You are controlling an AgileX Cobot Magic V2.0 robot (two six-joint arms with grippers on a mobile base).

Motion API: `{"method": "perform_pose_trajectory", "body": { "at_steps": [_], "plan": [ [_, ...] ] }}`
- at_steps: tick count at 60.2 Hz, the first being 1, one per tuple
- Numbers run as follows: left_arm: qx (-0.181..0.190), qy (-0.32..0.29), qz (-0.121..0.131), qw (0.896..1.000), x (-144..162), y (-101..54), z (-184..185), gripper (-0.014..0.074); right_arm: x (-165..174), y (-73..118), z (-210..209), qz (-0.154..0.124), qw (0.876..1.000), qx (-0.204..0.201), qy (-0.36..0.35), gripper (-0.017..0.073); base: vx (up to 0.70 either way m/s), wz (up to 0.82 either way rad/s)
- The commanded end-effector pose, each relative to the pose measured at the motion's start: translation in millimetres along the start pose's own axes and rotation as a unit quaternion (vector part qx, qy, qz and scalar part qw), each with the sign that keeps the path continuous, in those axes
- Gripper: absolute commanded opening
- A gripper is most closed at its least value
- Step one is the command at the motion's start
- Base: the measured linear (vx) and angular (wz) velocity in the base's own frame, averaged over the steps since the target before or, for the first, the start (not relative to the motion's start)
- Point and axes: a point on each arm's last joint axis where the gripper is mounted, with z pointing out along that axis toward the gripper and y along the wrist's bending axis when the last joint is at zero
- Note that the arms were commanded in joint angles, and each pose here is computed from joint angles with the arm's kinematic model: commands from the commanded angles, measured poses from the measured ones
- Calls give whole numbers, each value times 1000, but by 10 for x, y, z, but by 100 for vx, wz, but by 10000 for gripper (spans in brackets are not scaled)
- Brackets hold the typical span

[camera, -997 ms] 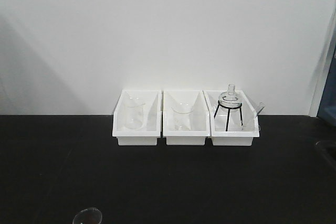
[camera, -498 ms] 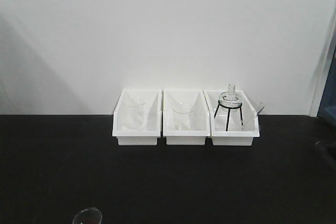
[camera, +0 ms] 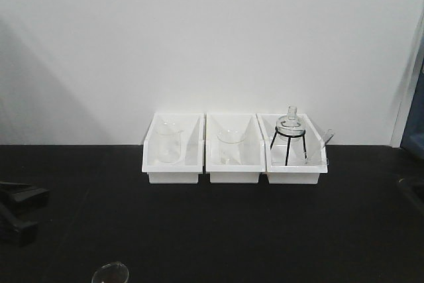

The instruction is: Sort red and green spoons into left cabinet

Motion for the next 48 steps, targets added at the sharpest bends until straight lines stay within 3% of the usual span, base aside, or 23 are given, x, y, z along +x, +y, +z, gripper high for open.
{"method": "perform_pose_trajectory", "body": {
  "at_steps": [1, 5, 13, 20, 28, 39, 43, 46, 48],
  "plan": [
    [0, -37, -16, 999, -144, 17, 25, 365, -189, 8, -23, -23, 998, -4, -56, 454, 0, 0],
    [4, -23, -30, 999, -99, 51, 134, 472, -184, 11, 10, -23, 998, -5, -54, 577, 0, 0],
    [12, 8, -46, 999, 0, 106, 323, 613, -186, 20, 83, -24, 998, -7, -57, 729, 0, 0],
    [40, 46, -57, 996, 114, 109, 474, 654, -195, 28, 126, -14, 998, -11, -63, 726, 0, 0],
    [67, 88, -54, 992, 287, 114, 636, 641, -155, 41, 174, 30, 998, -19, -42, 699, 0, 0],
    [87, 95, -51, 990, 610, 58, 698, 605, 162, 61, 279, 38, 999, -22, -8, 626, 0, 0],
    [100, 84, -70, 989, 726, 12, 704, 595, 358, 72, 314, 39, 999, -25, -3, 603, 0, 0],
    [113, 77, -60, 989, 830, -27, 701, 587, 472, 77, 316, 39, 999, -26, -2, 588, 0, 0],
    [120, 71, -70, 988, 882, -52, 697, 587, 544, 80, 322, 40, 999, -27, -2, 582, 0, 0]
  ]
}}
